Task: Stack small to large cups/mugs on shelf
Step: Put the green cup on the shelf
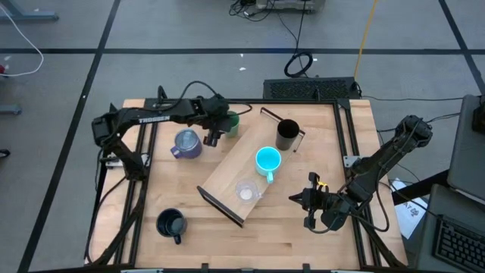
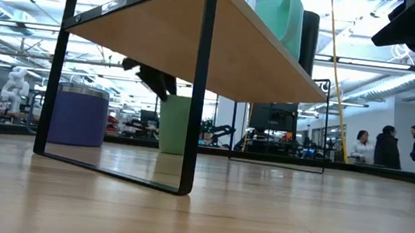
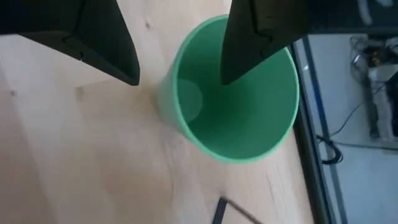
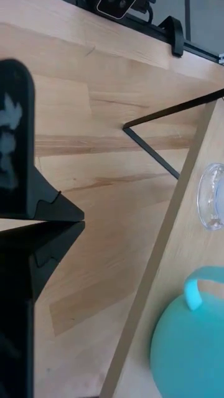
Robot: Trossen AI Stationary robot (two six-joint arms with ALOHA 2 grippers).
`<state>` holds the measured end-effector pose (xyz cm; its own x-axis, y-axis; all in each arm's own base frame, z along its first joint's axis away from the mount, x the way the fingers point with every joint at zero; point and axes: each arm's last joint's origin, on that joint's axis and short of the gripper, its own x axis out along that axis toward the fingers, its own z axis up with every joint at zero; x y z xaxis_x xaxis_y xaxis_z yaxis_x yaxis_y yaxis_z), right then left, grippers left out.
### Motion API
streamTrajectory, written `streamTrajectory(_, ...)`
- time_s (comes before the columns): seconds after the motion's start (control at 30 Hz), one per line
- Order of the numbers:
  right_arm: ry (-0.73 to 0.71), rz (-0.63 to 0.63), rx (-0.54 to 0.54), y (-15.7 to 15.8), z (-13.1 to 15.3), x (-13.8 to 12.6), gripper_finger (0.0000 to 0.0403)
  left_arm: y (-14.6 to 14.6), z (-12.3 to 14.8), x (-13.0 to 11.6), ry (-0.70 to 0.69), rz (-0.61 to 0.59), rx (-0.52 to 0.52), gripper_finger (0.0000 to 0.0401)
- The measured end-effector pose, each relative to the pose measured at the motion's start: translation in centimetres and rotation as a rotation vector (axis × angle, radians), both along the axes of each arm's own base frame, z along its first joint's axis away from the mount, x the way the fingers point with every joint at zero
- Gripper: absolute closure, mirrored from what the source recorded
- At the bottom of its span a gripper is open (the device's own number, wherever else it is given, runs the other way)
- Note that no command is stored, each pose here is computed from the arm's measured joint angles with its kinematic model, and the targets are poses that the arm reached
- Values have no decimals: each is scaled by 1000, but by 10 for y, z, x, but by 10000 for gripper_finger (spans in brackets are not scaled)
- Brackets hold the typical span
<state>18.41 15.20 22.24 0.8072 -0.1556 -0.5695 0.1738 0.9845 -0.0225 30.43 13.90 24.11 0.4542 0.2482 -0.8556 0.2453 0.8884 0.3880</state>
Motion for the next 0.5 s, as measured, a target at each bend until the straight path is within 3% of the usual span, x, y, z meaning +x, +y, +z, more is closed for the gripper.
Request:
streamTrajectory(0.23, -1, 0, 2, 0, 0, 0, 403, 6, -8, 3, 33, 26, 33, 183)
streamTrajectory(0.5, -1, -1, 4, 0, 0, 0, 403, 7, -9, 2, 52, -9, 43, 280)
